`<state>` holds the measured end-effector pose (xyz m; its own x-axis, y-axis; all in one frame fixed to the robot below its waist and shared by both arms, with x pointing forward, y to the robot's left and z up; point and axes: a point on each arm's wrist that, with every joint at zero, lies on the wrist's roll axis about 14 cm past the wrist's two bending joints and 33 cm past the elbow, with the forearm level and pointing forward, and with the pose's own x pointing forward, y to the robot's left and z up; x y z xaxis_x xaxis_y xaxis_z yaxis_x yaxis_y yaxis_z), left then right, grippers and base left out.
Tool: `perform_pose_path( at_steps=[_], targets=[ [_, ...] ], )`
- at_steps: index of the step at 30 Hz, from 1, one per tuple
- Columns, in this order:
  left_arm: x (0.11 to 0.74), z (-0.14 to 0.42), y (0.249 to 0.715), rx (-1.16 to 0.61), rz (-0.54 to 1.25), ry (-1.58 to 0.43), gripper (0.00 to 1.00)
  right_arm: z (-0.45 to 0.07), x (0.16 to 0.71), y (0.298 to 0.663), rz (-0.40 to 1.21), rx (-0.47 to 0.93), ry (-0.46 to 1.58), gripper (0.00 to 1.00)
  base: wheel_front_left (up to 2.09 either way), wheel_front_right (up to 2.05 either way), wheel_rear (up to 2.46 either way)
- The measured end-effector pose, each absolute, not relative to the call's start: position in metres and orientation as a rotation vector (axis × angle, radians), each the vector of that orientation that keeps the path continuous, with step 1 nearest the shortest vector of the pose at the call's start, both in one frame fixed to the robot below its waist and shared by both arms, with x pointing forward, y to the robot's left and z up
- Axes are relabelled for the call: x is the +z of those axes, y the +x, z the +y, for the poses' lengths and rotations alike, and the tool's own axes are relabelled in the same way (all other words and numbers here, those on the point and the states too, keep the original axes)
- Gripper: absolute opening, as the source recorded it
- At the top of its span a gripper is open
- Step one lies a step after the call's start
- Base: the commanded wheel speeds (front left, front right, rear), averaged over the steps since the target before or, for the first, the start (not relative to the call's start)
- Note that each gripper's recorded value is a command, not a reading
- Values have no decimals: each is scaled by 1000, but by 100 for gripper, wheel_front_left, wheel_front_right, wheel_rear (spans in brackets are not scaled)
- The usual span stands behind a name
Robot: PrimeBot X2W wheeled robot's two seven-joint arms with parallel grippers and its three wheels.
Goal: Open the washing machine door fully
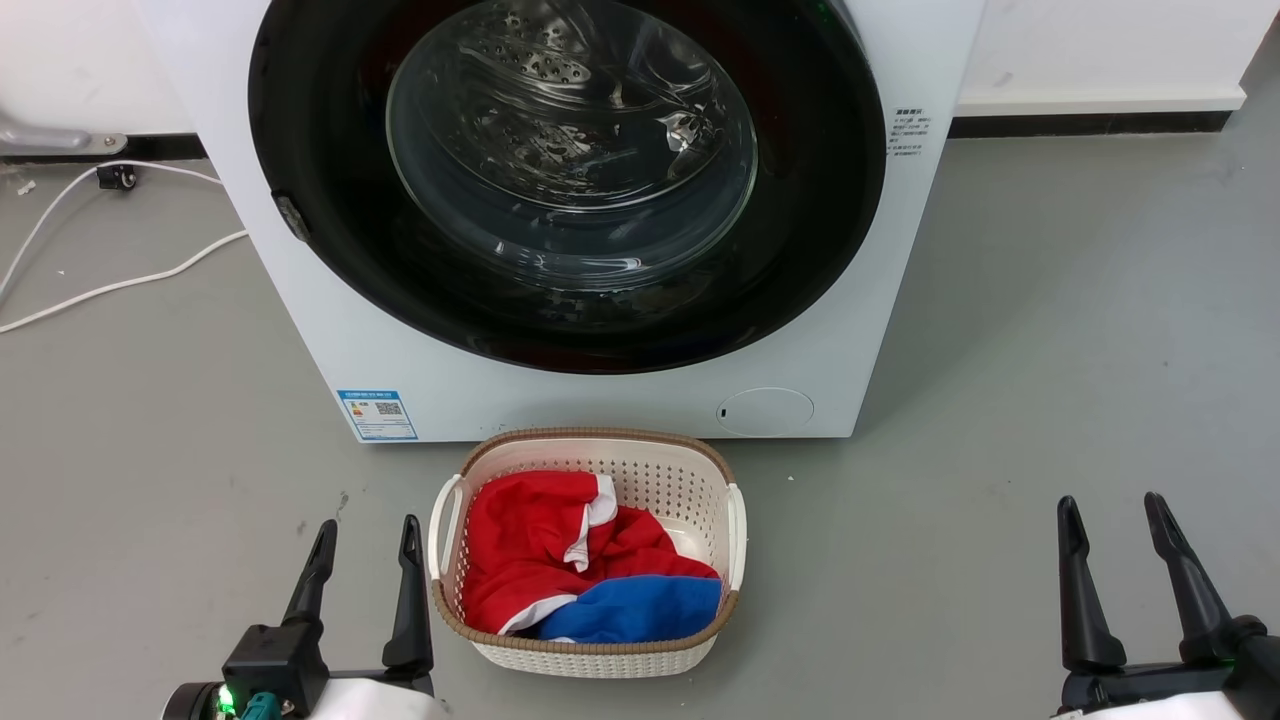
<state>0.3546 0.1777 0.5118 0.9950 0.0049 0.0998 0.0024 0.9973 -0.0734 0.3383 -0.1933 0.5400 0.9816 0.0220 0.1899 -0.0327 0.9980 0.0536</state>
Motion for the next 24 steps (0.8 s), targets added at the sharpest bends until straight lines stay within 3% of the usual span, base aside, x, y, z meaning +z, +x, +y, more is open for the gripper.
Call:
perform_pose_path(
  at_steps=[24],
  targets=[
    [503,179,354,15,-74,-92,100,-189,526,337,-146,36,76,100,0,0,0]
  ],
)
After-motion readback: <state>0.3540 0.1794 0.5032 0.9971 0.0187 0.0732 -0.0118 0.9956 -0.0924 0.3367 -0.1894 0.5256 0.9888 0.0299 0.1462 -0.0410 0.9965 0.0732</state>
